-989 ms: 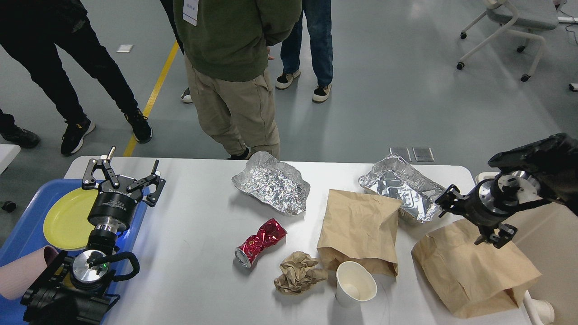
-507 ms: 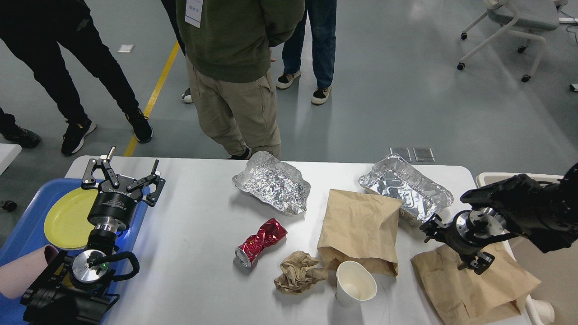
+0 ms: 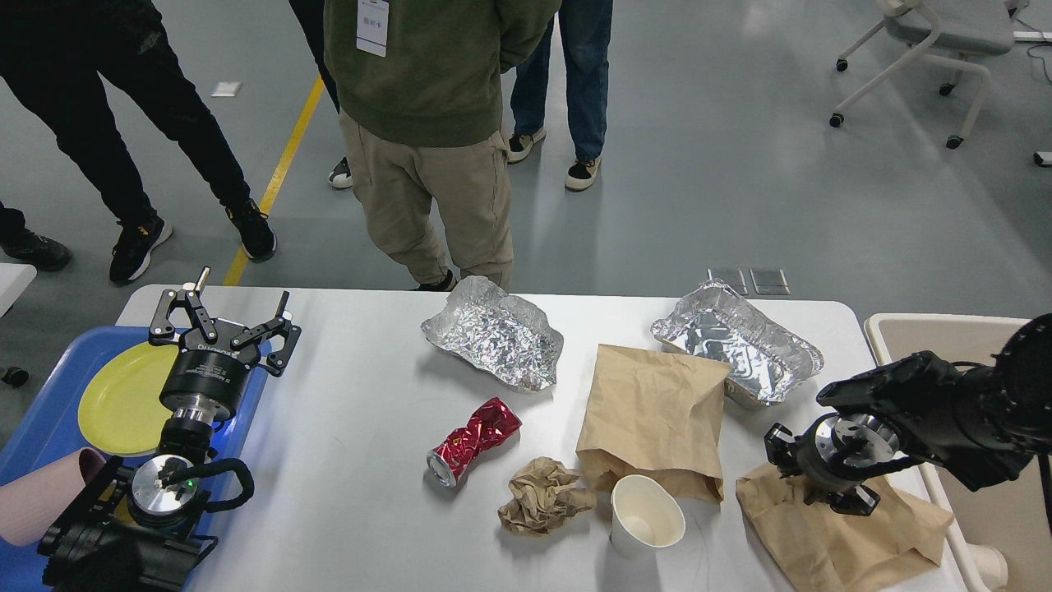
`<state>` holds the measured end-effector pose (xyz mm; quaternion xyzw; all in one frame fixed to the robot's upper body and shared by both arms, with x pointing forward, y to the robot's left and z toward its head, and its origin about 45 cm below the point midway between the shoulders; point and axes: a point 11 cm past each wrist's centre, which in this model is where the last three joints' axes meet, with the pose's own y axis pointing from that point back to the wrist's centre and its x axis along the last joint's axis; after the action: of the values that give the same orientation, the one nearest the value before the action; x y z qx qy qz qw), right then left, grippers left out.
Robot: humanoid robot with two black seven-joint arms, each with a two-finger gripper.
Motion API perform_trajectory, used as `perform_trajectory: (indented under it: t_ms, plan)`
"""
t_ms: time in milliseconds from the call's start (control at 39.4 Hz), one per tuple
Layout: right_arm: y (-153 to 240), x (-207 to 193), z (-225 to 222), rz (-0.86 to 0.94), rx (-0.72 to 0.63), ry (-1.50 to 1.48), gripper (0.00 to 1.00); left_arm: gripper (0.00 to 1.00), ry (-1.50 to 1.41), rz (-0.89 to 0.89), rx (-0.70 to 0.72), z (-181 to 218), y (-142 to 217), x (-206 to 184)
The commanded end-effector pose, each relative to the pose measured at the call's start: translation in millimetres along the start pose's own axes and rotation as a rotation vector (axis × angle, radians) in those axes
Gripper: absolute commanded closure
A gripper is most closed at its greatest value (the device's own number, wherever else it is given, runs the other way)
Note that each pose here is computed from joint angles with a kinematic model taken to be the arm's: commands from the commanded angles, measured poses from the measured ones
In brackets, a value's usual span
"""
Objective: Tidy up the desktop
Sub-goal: 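Lower the right gripper onto the brown paper bag and grasp it, then carry the brown paper bag into the beige bin with the right gripper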
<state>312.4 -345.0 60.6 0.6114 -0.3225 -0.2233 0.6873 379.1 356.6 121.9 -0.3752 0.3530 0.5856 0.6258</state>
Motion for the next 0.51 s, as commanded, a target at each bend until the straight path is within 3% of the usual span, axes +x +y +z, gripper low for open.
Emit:
perform_trajectory:
  t_ms: [0,304,482]
  plan:
    - [3,3,-3,0.006,0.008,-0.009,1.00,0.04,0.000,0.000,0.000,0,0,0]
    - [6,-4,-1,-0.010,-0.025,0.032,1.00,0.04,0.000,0.000,0.000,0,0,0]
    - [30,9,-3,-0.017,-0.015,0.030,1.00,0.04,0.000,0.000,0.000,0,0,0]
